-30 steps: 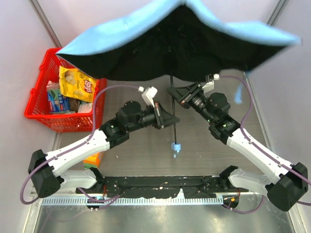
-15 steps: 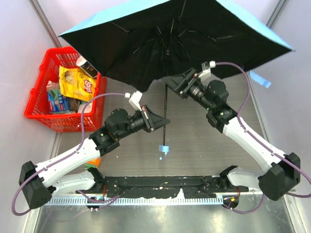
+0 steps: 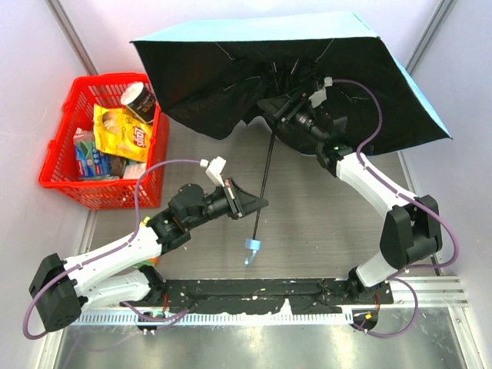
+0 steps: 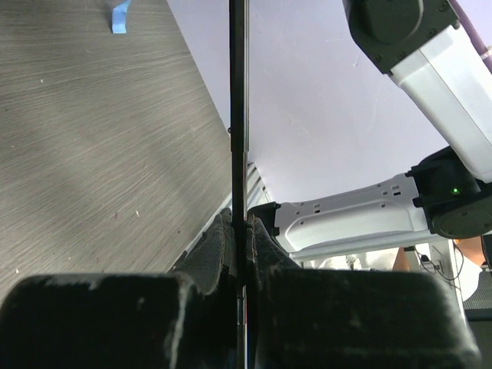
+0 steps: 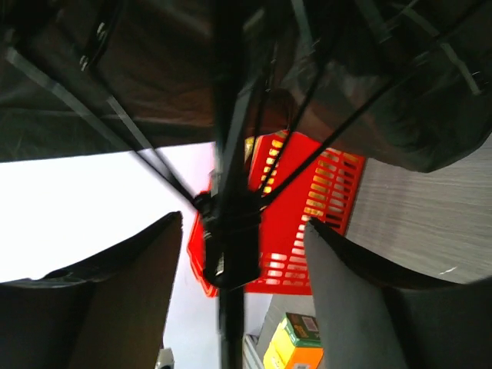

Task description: Put away the umbrella

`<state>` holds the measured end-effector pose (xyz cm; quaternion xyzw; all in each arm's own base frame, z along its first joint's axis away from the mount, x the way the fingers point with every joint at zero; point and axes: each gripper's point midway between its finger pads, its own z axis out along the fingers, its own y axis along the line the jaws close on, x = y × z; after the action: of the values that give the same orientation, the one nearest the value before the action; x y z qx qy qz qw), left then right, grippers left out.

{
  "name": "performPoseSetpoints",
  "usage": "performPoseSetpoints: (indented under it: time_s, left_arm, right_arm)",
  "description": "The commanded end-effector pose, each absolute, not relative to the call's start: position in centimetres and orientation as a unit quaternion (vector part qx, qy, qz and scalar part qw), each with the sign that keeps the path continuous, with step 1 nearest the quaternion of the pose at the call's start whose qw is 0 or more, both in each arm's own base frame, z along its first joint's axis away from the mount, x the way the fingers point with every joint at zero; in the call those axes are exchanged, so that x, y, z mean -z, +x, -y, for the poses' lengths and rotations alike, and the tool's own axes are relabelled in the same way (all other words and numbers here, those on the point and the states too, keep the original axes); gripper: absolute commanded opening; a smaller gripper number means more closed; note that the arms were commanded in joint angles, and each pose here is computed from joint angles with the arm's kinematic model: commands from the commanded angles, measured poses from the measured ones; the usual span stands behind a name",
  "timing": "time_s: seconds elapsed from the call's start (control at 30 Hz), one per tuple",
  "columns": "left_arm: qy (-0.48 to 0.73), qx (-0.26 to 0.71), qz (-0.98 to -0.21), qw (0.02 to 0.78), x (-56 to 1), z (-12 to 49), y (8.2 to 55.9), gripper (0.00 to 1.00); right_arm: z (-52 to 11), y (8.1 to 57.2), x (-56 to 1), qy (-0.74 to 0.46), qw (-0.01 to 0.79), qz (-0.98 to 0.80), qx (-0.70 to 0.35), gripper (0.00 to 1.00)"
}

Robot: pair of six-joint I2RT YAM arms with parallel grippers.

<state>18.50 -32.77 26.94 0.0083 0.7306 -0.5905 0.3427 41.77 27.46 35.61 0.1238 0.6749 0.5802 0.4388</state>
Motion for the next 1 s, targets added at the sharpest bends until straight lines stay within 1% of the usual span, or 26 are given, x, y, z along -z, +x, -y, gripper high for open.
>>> performPoseSetpoints:
  time_s: [0.0, 0.03, 0.07, 0.17, 0.2, 0.27, 0.37, 0.4, 0.47, 0.5, 0.53, 0.6, 0.63, 0.7, 0.73, 0.77, 0.83, 0.97]
  left_arm:
    - [0.010, 0.627, -0.683, 0.376, -30.4, 32.7, 18.7, 0.00]
    - [0.010, 0.626, -0.683, 0.376, -30.4, 32.6, 18.7, 0.00]
    - [0.011, 0.624, -0.685, 0.376, -30.2, 32.6, 18.7, 0.00]
    - [0.007, 0.620, -0.689, 0.376, -29.7, 32.5, 18.8, 0.00]
    - [0.008, 0.620, -0.689, 0.375, -29.6, 32.6, 18.8, 0.00]
    - [0.010, 0.622, -0.690, 0.371, -29.5, 32.9, 18.8, 0.00]
    - [0.010, 0.621, -0.694, 0.363, -29.0, 33.1, 18.8, 0.00]
    - [0.009, 0.621, -0.695, 0.362, -28.8, 33.1, 18.8, 0.00]
    - [0.008, 0.618, -0.698, 0.361, -28.4, 33.0, 18.8, 0.00]
    - [0.005, 0.616, -0.701, 0.361, -28.1, 32.9, 18.8, 0.00]
    - [0.002, 0.612, -0.703, 0.361, -27.8, 32.8, 19.0, 0.00]
    - [0.001, 0.608, -0.709, 0.357, -27.3, 32.9, 18.9, 0.00]
    - [0.002, 0.606, -0.713, 0.352, -27.1, 33.0, 18.9, 0.10]
    - [0.008, 0.602, -0.722, 0.341, -26.5, 33.3, 18.8, 0.42]
    - [0.010, 0.601, -0.726, 0.333, -26.2, 33.5, 18.6, 0.50]
    - [0.011, 0.602, -0.730, 0.324, -25.9, 33.7, 18.5, 0.54]
    - [0.013, 0.606, -0.734, 0.306, -25.2, 34.2, 18.2, 0.58]
    - [0.019, 0.613, -0.742, 0.271, -24.1, 35.1, 17.3, 0.59]
  right_arm:
    - [-25.2, 43.3, -39.9, 0.122, 0.488, -0.628, -0.594, 0.58]
    - [-24.5, 43.6, -40.1, 0.125, 0.495, -0.621, -0.594, 0.57]
    - [-24.2, 43.6, -39.6, 0.131, 0.495, -0.621, -0.594, 0.57]
    - [-22.9, 43.3, -40.4, 0.143, 0.510, -0.605, -0.595, 0.63]
    - [-22.8, 43.3, -40.3, 0.146, 0.510, -0.605, -0.593, 0.64]
    - [-22.6, 43.3, -40.6, 0.149, 0.515, -0.600, -0.594, 0.62]
    - [-22.1, 43.7, -41.0, 0.152, 0.515, -0.586, -0.607, 0.56]
    - [-21.9, 43.6, -41.1, 0.154, 0.516, -0.584, -0.607, 0.51]
    - [-21.4, 43.8, -41.5, 0.154, 0.523, -0.580, -0.605, 0.28]
    - [-21.3, 43.7, -41.6, 0.153, 0.523, -0.579, -0.607, 0.04]
    - [-21.2, 43.7, -41.7, 0.151, 0.525, -0.578, -0.606, 0.01]
    - [-21.3, 43.5, -41.7, 0.146, 0.524, -0.586, -0.601, 0.01]
    - [-21.3, 43.4, -41.5, 0.145, 0.523, -0.588, -0.600, 0.01]
    - [-21.1, 42.6, -41.6, 0.147, 0.523, -0.580, -0.608, 0.01]
    - [-21.0, 42.0, -42.3, 0.142, 0.526, -0.572, -0.614, 0.01]
    - [-21.0, 41.8, -42.4, 0.143, 0.526, -0.571, -0.615, 0.01]
    - [-20.7, 41.3, -43.0, 0.138, 0.536, -0.565, -0.611, 0.01]
    - [-20.6, 41.0, -44.1, 0.128, 0.547, -0.562, -0.607, 0.01]
